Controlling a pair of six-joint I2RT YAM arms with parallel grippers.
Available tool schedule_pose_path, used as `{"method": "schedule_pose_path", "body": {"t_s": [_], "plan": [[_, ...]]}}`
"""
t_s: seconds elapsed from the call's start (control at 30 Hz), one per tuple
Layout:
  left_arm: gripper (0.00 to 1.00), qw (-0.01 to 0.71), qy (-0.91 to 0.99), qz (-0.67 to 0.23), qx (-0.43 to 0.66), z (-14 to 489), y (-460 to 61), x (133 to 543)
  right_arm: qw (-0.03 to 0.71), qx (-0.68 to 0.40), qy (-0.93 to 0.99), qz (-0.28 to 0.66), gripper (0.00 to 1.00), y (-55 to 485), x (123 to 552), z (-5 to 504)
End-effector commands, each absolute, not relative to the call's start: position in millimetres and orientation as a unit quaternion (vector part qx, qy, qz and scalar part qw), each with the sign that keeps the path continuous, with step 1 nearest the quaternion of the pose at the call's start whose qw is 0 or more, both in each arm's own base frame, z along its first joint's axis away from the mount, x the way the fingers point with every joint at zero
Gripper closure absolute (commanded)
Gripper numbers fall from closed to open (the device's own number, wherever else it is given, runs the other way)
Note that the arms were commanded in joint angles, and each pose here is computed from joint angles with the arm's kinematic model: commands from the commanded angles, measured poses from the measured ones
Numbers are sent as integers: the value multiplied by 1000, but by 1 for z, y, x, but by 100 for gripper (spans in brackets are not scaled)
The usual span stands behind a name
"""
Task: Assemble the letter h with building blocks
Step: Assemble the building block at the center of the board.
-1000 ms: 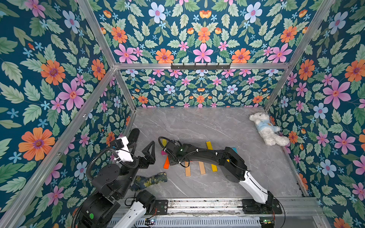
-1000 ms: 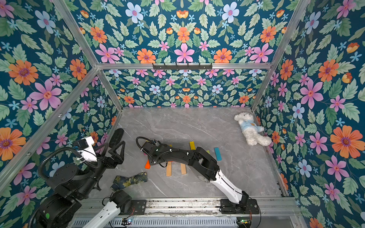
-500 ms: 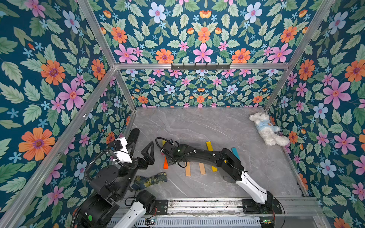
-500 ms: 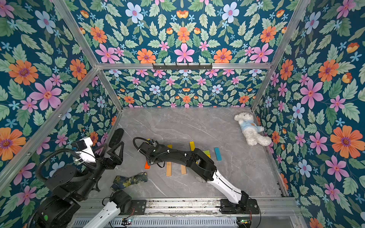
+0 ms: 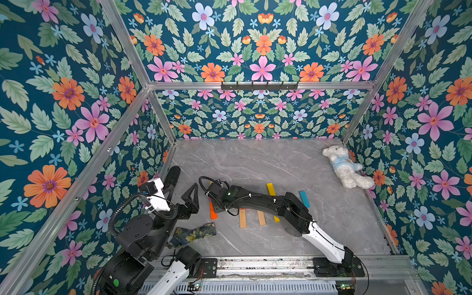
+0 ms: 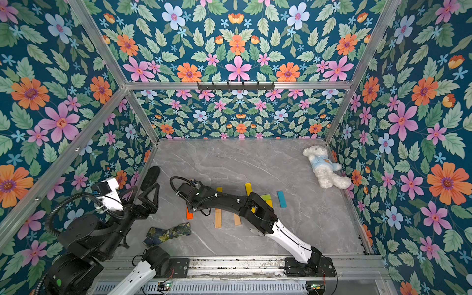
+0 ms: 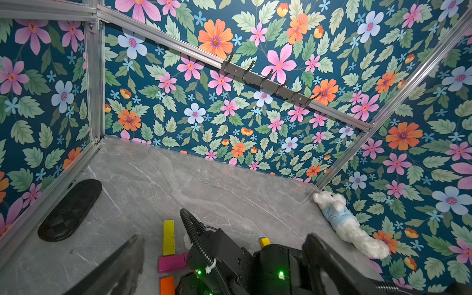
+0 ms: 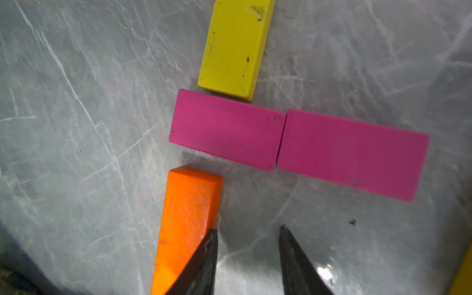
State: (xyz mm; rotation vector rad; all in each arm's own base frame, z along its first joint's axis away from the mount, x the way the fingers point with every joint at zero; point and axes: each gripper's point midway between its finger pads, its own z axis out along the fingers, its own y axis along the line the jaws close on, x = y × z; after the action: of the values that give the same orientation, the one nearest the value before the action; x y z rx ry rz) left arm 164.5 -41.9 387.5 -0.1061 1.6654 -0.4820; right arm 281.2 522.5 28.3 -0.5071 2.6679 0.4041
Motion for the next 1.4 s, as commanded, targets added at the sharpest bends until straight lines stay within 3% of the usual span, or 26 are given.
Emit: {"method": "schedule_pose_path", "body": {"t_s": [0.0,0.2,0.4,0.5,1.37], "plan": [[1,648,732,-203,-45,387,-39,164,192,-180,956,125,57,514,279,26],[1,649,733,-200,-46,388,-38,164,221,-188,943,163,58,509,268,63],[1,651,730,-202,-46,389,-37,162,156,-251,933,205,62,519,213,65],[1,651,729,-206,-46,389,-38,161,142,-265,933,197,57,518,199,51],[1,649,732,-202,-48,386,-35,160,154,-204,952,170,60,523,214,19]]}}
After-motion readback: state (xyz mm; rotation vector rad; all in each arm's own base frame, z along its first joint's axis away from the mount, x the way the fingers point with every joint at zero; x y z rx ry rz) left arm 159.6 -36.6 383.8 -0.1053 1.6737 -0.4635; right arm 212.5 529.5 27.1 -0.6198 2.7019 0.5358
